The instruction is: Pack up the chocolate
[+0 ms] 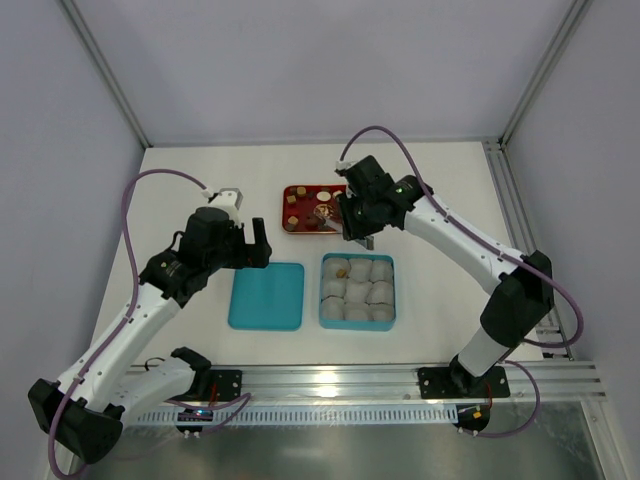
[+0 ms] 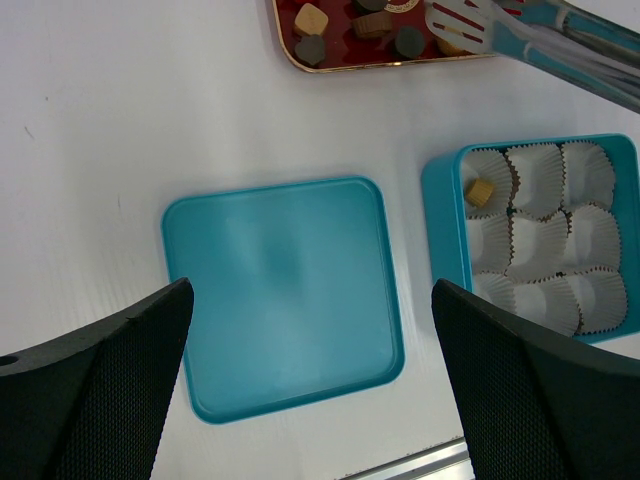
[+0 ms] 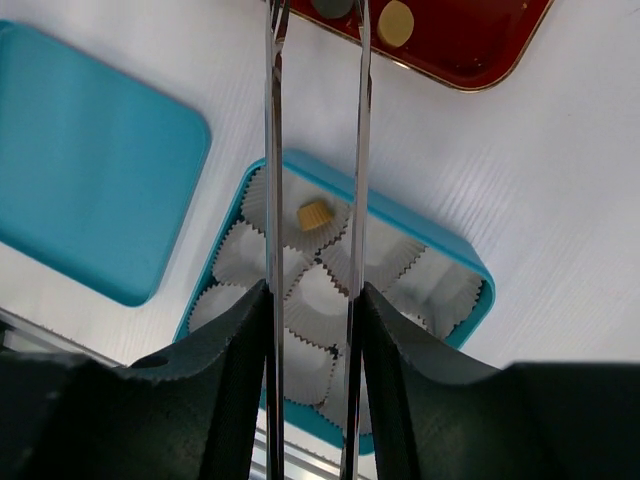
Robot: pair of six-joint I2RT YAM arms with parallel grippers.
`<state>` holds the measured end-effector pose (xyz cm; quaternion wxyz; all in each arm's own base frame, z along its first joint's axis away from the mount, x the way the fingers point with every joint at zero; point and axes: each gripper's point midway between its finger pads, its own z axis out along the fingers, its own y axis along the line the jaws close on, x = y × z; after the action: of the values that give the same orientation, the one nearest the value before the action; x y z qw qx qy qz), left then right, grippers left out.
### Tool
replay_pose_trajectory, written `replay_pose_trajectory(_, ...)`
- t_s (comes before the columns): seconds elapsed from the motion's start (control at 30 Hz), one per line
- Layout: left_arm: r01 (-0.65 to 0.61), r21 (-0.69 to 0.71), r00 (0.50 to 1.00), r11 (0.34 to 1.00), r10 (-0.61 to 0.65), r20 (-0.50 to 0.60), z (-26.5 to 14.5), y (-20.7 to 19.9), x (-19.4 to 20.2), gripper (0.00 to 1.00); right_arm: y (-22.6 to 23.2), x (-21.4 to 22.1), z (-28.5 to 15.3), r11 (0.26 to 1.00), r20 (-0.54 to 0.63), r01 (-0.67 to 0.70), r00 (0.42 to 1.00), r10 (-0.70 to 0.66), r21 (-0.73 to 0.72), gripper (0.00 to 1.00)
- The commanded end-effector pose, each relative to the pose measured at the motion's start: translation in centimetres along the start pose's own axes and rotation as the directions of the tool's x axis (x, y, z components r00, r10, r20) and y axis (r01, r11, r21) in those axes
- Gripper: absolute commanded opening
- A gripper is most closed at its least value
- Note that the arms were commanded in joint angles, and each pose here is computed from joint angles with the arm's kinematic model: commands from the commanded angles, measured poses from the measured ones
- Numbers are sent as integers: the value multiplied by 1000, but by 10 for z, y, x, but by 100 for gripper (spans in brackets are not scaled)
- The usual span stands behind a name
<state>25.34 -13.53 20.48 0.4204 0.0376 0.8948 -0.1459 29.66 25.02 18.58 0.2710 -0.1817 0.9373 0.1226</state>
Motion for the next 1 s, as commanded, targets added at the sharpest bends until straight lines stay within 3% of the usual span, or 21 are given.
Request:
replay_pose_trajectory(0.0,-3,7,998,1000,3,55,-8,-4,-18,100,5,-36,1,999,88,21,996,-17,-39,42)
replay_pose_trajectory(0.3,-4,6,999,1000,4,50,-7,-4,-17,100,21,-37,25,993,43,23,999,-19,-112,45)
replay_pose_trajectory(0.97,-6,4,999,1000,5,48,-6,-3,-17,100,14,-37,59,999,-12,16,1000,-16,-43,45)
